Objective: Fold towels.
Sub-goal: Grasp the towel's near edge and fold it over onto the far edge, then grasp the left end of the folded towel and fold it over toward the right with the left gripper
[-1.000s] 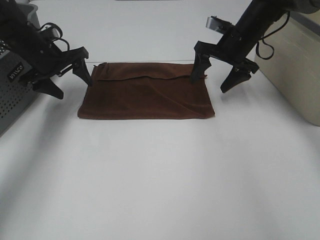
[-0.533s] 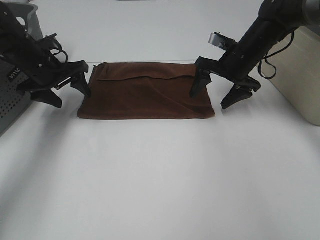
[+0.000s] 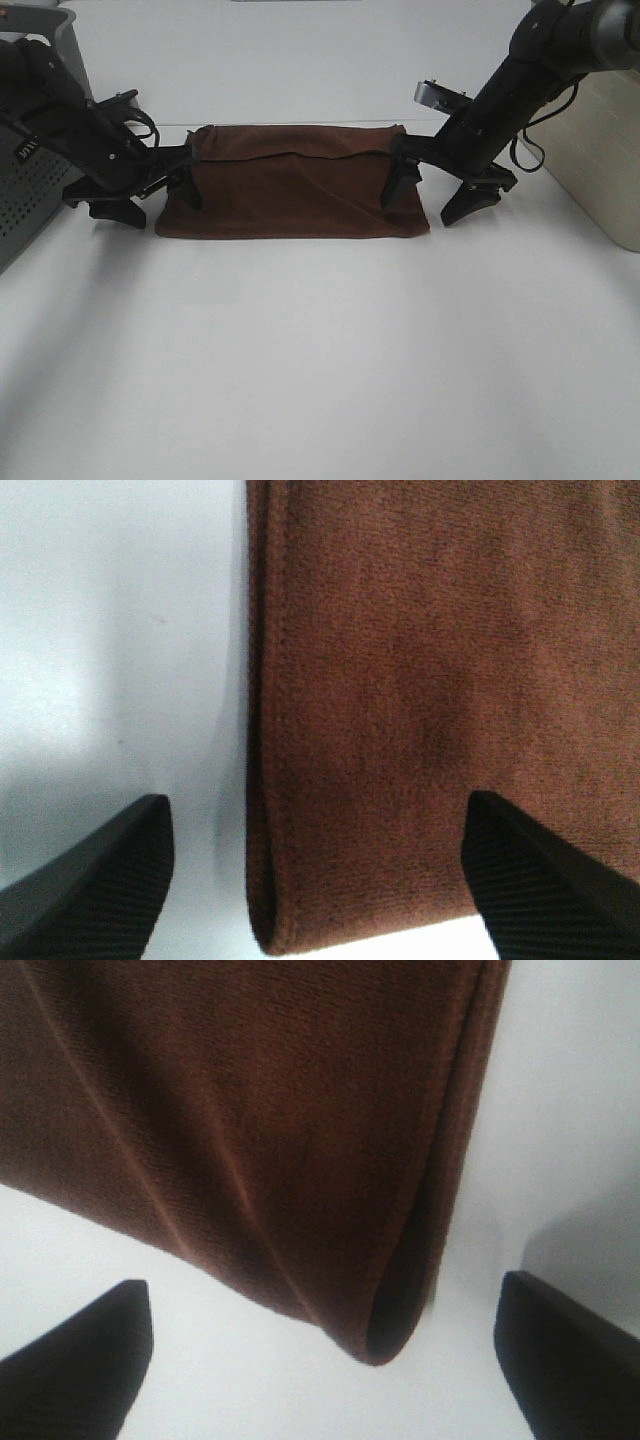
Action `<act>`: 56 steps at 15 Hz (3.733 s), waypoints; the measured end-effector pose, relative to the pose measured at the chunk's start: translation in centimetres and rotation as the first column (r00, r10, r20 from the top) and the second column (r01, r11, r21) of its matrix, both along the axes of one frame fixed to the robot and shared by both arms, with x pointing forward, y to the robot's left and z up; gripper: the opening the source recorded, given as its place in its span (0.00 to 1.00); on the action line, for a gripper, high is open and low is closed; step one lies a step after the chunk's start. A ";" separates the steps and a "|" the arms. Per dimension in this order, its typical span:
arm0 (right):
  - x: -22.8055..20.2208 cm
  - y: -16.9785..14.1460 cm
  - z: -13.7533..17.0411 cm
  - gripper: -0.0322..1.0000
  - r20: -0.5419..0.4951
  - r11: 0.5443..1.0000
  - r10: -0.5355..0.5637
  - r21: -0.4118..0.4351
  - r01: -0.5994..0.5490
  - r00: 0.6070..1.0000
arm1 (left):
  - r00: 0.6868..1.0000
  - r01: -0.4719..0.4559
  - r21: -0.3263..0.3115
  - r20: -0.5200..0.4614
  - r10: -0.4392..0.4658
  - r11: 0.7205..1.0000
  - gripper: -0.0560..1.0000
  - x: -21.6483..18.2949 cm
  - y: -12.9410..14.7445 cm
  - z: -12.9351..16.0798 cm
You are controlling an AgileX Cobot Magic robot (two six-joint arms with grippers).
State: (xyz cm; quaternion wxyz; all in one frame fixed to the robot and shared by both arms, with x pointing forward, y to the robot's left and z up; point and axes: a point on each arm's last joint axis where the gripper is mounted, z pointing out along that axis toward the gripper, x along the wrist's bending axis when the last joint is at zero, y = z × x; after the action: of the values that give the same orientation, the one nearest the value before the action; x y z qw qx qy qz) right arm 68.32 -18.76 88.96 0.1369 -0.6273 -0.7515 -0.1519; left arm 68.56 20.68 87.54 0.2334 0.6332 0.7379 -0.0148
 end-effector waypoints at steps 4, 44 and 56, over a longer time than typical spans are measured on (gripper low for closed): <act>0.4 0.3 -0.8 0.83 0.019 0.999 -0.018 0.039 0.017 1.000 | 1.000 -0.017 -0.028 0.004 0.017 0.999 0.74 0.6 -0.5 -0.5; -0.1 0.9 4.1 0.03 0.099 0.997 -0.080 0.019 0.078 0.992 | 0.999 -0.025 0.029 0.023 0.024 0.999 0.06 -1.4 2.3 5.4; 0.5 0.7 2.7 0.87 0.039 0.999 -0.016 -0.039 0.018 0.999 | 0.998 -0.063 0.018 -0.017 0.063 0.998 0.85 -0.6 2.1 0.8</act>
State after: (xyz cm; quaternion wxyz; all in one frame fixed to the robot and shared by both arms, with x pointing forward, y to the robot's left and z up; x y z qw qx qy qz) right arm 68.80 -18.06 91.63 0.1087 -0.6332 -0.7514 -0.1506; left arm 67.99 22.74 88.37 0.2216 0.6116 0.7595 -0.0067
